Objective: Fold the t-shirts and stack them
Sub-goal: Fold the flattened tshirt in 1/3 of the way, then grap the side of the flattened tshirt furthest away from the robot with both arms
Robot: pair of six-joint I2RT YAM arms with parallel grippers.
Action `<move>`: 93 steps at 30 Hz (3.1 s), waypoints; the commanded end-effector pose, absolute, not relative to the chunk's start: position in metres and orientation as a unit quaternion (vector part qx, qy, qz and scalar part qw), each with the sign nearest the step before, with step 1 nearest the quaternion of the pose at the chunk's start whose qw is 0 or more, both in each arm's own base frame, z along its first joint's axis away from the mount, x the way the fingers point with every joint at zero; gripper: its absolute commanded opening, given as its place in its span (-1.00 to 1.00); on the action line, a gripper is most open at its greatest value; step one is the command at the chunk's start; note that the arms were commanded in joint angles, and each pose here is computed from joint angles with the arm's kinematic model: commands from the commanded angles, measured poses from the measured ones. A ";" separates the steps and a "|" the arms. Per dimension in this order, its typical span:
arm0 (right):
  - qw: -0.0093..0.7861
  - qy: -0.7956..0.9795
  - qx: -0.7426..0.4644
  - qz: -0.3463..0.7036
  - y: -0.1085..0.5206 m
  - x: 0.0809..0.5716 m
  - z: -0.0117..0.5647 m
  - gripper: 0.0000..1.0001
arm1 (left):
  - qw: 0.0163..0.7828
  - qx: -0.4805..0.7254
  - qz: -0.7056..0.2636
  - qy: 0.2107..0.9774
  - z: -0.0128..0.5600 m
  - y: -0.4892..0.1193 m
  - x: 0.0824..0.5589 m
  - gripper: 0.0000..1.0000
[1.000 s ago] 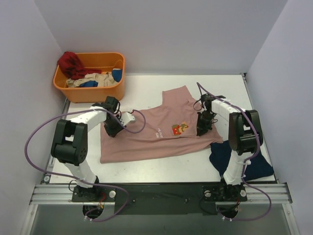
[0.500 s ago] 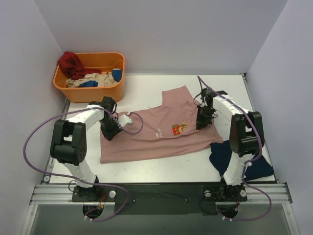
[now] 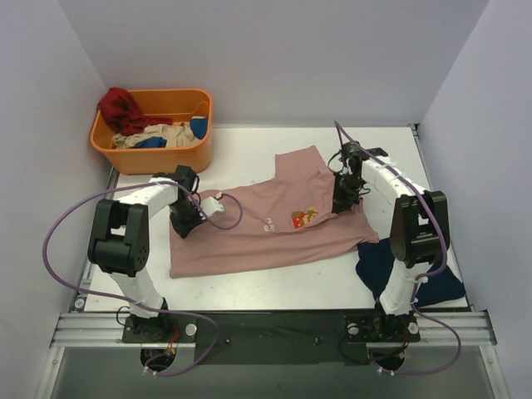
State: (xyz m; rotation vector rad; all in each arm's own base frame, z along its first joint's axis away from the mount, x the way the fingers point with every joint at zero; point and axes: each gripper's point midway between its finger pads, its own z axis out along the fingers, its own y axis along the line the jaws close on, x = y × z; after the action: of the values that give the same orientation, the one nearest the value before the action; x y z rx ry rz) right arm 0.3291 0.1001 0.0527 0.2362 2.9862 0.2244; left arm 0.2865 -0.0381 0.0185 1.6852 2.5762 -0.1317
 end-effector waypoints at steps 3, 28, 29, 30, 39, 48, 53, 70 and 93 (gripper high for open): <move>0.126 0.988 0.012 0.093 0.138 0.363 0.086 -1.00 | -0.009 0.482 -0.008 0.876 0.039 -0.021 0.277 -1.00; 0.155 0.974 -0.039 0.159 0.215 0.440 0.055 -0.22 | -0.062 0.400 0.097 0.909 0.035 0.011 0.271 -1.00; 0.153 0.971 -0.041 0.177 0.222 0.439 0.057 -0.19 | -0.063 0.398 0.097 0.910 0.034 0.010 0.271 -1.00; 0.158 0.969 -0.041 0.185 0.225 0.442 0.061 -0.13 | -0.062 0.396 0.100 0.911 0.035 0.011 0.271 -0.95; 0.291 0.931 -0.059 0.213 0.215 0.480 0.152 0.24 | -0.057 0.366 0.174 0.912 0.049 0.033 0.282 -0.18; 0.295 0.929 0.127 0.185 0.135 0.554 0.119 0.06 | 0.155 0.204 0.108 0.960 0.116 0.007 0.363 0.07; 0.319 0.908 0.182 0.202 0.135 0.605 0.102 0.07 | 0.180 0.060 0.038 0.981 0.109 0.027 0.396 -0.06; 0.279 0.862 0.351 0.236 0.171 0.641 0.013 0.01 | 0.227 -0.153 -0.060 0.960 0.030 0.050 0.444 0.08; 0.347 0.840 0.235 0.344 0.203 0.631 0.135 -1.00 | 0.205 -0.097 -0.081 0.970 0.044 0.047 0.389 -0.12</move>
State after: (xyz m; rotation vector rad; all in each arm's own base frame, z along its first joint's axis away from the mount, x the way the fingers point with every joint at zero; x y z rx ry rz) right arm 0.6282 0.1817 0.0286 0.8310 2.3292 0.7699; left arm 0.4501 0.0508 0.0508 -0.2950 2.5630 -0.2012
